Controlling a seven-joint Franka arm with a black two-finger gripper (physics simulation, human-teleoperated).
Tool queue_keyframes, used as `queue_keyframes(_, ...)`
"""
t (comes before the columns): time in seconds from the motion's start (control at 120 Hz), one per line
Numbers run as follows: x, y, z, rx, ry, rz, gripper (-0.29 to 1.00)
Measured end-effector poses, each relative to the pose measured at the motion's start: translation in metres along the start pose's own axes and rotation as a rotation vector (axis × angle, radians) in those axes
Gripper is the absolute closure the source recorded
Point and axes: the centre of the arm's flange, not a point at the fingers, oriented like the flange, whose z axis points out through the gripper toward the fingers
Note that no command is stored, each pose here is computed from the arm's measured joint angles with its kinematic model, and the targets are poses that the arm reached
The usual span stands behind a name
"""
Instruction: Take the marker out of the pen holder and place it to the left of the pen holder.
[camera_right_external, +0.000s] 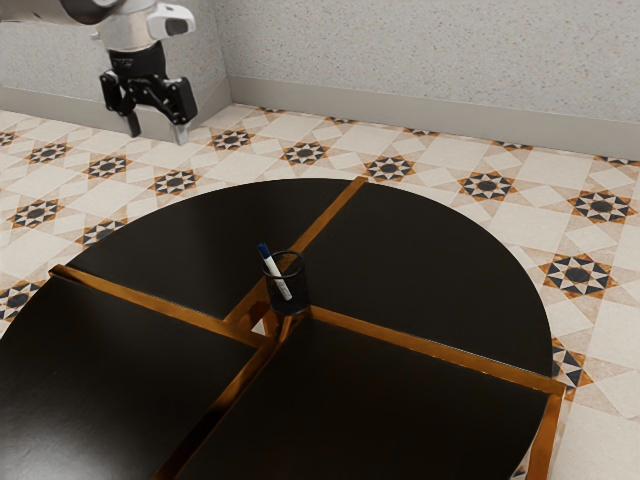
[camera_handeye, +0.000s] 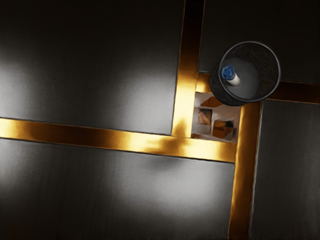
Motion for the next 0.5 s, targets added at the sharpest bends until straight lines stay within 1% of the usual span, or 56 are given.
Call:
queue_keyframes(0.2,-0.001,-0.001,0.001,-0.003,-0.008,0.005,0.01)
queue_keyframes(0.258,0.002,0.004,0.010,-0.004,-0.023,0.013,0.01)
queue_keyframes(0.383,0.007,0.026,0.090,-0.020,-0.118,0.044,0.01)
queue_keyframes(0.5,0.009,0.024,0.153,-0.075,-0.161,0.017,0.01)
